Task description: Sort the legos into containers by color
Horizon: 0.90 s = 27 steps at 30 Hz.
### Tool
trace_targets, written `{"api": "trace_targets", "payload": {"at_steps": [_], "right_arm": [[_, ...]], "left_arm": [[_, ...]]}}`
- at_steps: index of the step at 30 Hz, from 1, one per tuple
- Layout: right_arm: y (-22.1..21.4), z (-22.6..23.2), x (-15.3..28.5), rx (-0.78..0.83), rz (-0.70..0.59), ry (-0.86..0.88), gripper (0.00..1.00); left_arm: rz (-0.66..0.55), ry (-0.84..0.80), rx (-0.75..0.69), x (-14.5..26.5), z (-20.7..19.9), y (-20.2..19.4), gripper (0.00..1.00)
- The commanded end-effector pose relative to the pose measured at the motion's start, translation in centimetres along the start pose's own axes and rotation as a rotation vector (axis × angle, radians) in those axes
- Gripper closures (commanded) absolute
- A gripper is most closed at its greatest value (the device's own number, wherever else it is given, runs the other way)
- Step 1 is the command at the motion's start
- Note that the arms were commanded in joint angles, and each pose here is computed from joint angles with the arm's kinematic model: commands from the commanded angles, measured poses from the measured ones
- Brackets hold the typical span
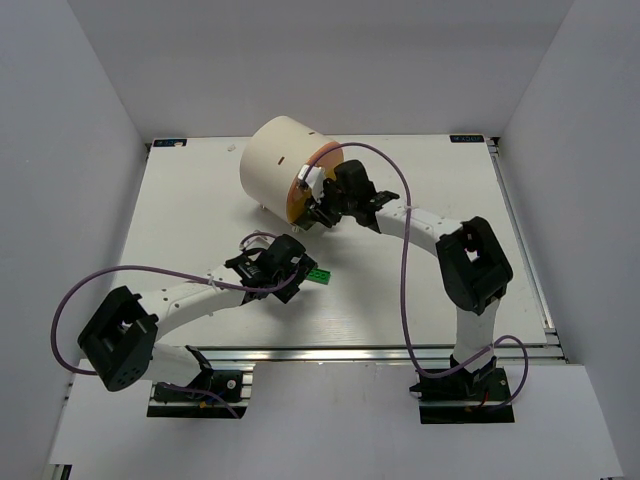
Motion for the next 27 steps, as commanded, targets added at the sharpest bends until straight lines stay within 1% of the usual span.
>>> {"api": "trace_targets", "payload": {"at_steps": [1,3,4,5,8,10,13,17,19,20,22,23,25,26,27], "right_arm": [[1.2,-0.5,0.0,-0.119,0.004,-0.048,0.72],[0.9,-0.4,0.0,-0.160,0.024,-0.062,0.69],[0.8,-0.4,0.0,-0.168,0.029,-0.063,0.65],[0.9,-0.4,0.0,-0.174,0.027,-0.064,0.55],[1.0,-0.3,0.4,-0.188,0.028,-0.055,0.37],[1.0,-0.3,0.7,-0.200,0.028,-0.052,0.33],[1.8,-0.3,1.5,-0.215,0.015,-0.044,0.32],[3.5,-0.7,3.8,-0.232,-0.025,-0.038,0.33],[3.2,-0.5,4.8,-0.226,-0.030,-0.027,0.34],[3.6,-0.7,6.2,-0.208,-0.061,-0.015,0.34],[3.8,0.0,7.3,-0.154,-0.091,0.021,0.35],[3.3,0.8,8.4,-0.089,-0.125,0.068,0.35],[2.9,2.1,9.3,0.003,-0.169,0.134,0.36],[2.5,3.9,10.1,0.048,-0.219,0.236,0.38],[1.2,5.1,10.6,0.162,-0.209,0.319,0.42]], "left_arm": [[0.008,-0.029,0.006,0.5,-0.5,0.1,0.17],[0.006,-0.029,0.006,0.5,-0.5,0.1,0.17],[0.006,-0.027,0.006,0.5,-0.4,0.1,0.17],[0.006,-0.027,0.006,0.5,-0.4,0.1,0.17],[0.006,-0.026,0.005,0.3,-0.3,0.1,0.17],[0.008,-0.030,0.006,0.2,-0.5,0.0,0.17],[0.007,-0.026,0.005,-0.2,-0.7,-0.1,0.17],[0.005,-0.023,0.004,-0.5,-1.8,-0.4,0.17],[-0.008,-0.015,0.002,-0.5,-2.0,-0.3,0.17],[-0.012,-0.010,0.000,-0.5,-2.0,-0.2,0.18],[-0.019,0.001,-0.002,-0.4,-1.7,-0.1,0.20],[-0.020,0.005,-0.003,-0.3,-1.4,0.0,0.21],[-0.022,0.012,-0.004,0.1,-0.5,0.3,0.29],[-0.033,0.017,0.002,0.2,-0.1,0.7,0.35],[-0.041,0.025,0.002,0.7,0.7,1.1,0.50]]}}
Point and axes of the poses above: each gripper's point midway between its finger pads, its own x axis back along the fingers, its own z axis along the line the jaws close on, y = z × x, the point moved 7 cm from there along x, back along the fingers, and after that the axes turned 11 degrees about x, right-handed, at the moved point
